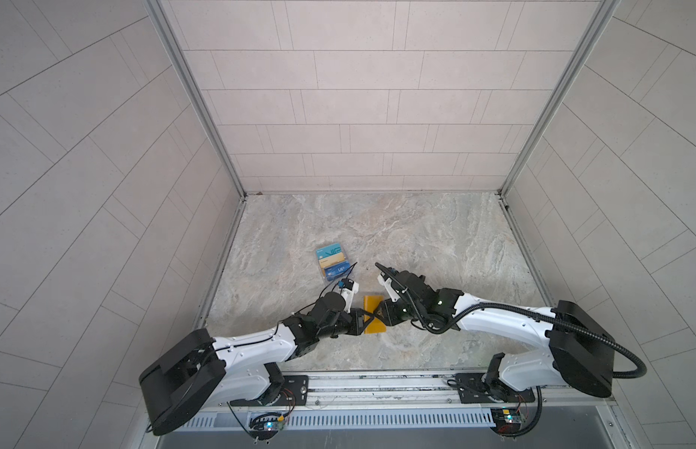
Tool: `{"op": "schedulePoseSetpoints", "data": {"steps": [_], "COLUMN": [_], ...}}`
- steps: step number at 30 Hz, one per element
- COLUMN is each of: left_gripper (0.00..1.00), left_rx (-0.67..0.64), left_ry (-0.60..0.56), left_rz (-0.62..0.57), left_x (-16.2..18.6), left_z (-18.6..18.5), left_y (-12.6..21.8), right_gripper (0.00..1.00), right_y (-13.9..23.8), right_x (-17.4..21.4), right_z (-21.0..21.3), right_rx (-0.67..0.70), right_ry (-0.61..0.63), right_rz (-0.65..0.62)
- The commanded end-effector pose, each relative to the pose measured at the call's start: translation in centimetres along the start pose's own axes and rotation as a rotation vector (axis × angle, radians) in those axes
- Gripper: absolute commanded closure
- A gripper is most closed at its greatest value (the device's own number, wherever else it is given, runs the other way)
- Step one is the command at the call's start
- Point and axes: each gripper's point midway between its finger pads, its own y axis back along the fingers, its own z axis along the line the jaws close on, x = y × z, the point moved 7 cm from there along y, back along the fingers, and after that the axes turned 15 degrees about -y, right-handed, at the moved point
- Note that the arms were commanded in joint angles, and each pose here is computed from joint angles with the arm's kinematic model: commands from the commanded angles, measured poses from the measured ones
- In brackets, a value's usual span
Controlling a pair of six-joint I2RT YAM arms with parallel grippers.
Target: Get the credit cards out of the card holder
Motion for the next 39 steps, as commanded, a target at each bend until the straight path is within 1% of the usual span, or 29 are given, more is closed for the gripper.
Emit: {"op": "schedulePoseSetpoints", "data": {"steps": [1, 11, 20, 29, 39], "left_gripper": [1.0, 1.0, 1.0, 1.0, 1.0], "left_rx": [0.056, 0.055, 0.003, -0.058, -0.076], "left_ry": [-0.048, -0.08, -0.083, -0.082, -0.086], "left_rz": [-0.062, -0.086, -0.084, -0.086, -0.097], "left_x": [-1.4, -1.9, -1.7, -1.6, -1.6], "left_z": [-1.3, -1.7, -1.1, -0.4, -0.3], "left_y": [0.5, 1.2, 1.4, 1.7, 2.1], "right_gripper": [0.65, 0.66, 0.73, 0.81, 0.89], "right_y": [-0.1, -0.5, -0.3, 0.2, 0.6], "right_x": [-0.7, -0.6, -0.5, -0.5, -0.5], "right_z": [0.6, 0.8, 0.6, 0.7, 0.4], "right_rx": [-0.002, -0.002, 0.036, 0.045, 0.067], "right_ry": [-0.027, -0.025, -0.008, 0.003, 0.008], "right_rz": [-0.042, -0.032, -0.04, -0.049, -0.06]}}
